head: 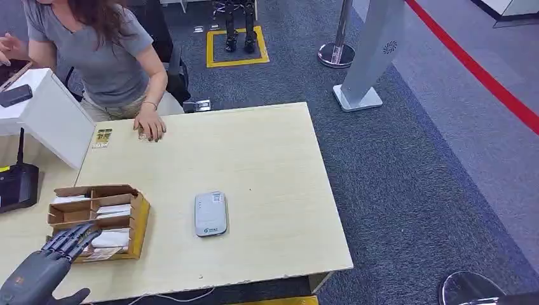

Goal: Pass the card to the sensor for recognition and then transmit it.

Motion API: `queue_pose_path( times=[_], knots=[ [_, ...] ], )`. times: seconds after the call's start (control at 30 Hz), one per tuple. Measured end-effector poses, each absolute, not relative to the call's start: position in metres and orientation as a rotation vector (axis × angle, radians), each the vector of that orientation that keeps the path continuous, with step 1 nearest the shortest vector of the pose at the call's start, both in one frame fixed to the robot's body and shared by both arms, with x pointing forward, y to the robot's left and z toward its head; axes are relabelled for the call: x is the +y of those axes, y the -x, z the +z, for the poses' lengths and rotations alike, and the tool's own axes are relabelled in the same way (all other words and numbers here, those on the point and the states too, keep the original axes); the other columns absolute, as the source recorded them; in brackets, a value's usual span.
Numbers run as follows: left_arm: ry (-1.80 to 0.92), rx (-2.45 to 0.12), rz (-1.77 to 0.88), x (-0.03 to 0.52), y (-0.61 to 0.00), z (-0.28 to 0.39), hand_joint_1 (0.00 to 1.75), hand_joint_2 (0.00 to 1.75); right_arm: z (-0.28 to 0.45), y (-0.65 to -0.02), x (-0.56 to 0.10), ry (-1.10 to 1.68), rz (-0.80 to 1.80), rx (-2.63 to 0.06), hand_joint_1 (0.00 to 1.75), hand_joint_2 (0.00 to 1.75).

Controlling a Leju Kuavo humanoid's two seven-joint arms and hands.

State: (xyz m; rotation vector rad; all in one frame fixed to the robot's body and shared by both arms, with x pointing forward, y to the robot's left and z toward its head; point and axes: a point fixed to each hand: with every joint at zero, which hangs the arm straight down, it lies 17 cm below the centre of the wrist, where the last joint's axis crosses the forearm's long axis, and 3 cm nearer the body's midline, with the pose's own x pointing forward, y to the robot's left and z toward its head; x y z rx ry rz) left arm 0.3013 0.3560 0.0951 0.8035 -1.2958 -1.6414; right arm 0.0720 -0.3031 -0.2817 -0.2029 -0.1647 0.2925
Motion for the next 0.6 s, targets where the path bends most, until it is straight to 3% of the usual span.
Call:
queue_pose_path(
  times=[0.4,0.6],
  knots=[
    [-1.13,-1.337,-1.762,0.341,-0.308,0.107,0.0,1.75,-0.282,-0.073,-0.305,0.207,0.31,-0.168,0.0,1.75],
    [-1.167,-1.355,-1.745,0.325,-0.305,0.096,0.0,1.75,-0.282,-0.072,-0.306,0.21,0.312,-0.167,0.0,1.75]
  ],
)
